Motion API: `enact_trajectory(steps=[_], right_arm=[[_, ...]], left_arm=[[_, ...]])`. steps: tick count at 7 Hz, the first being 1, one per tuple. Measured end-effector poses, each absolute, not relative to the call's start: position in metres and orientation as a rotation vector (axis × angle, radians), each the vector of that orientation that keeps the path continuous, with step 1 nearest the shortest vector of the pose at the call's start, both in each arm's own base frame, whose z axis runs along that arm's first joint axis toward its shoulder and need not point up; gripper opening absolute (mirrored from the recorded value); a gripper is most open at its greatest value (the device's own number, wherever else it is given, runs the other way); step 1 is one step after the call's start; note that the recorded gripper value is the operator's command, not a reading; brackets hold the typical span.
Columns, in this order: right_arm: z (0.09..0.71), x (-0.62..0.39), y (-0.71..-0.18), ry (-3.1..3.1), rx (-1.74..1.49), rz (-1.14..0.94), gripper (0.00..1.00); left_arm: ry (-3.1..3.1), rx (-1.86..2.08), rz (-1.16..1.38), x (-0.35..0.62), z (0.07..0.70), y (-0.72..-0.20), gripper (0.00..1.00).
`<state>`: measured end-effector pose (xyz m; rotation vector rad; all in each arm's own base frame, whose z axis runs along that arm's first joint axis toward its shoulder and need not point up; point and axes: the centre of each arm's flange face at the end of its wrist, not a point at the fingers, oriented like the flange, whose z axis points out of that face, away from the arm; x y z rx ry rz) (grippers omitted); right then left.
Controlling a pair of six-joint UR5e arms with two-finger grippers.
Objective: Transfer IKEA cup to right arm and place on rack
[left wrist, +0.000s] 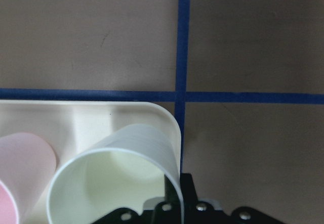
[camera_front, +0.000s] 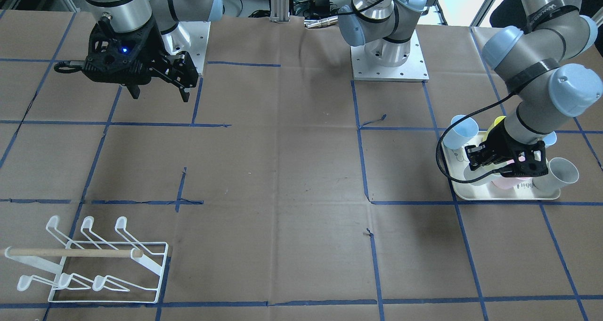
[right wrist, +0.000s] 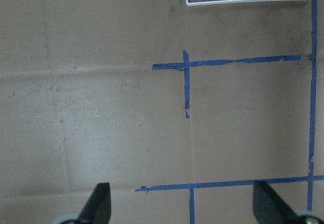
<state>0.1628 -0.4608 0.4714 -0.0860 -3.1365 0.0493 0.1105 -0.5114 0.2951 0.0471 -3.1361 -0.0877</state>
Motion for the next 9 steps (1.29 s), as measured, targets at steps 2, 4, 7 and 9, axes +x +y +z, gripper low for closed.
enact_trajectory(steps=[2, 4, 7, 9], right_arm=[[0.472, 0.163, -0.461, -3.138, -0.087, 0.053, 1.0], [0.473, 0.163, -0.461, -3.138, -0.087, 0.056, 1.0], [0.474, 0.163, -0.461, -3.139, -0.087, 0.059, 1.0], [0.474, 0.163, -0.461, -3.14, -0.085, 0.062, 1.0]], left_arm=[[-3.127, 0.053, -0.101, 0.112, 0.362, -0.519, 0.0], [-3.087, -0.004, 0.026, 0.106, 0.395, -0.545, 0.0], [-2.893, -0.23, 0.419, 0.076, 0.386, -0.603, 0.0], [-2.687, -0.457, 0.684, 0.043, 0.38, -0.628, 0.0]])
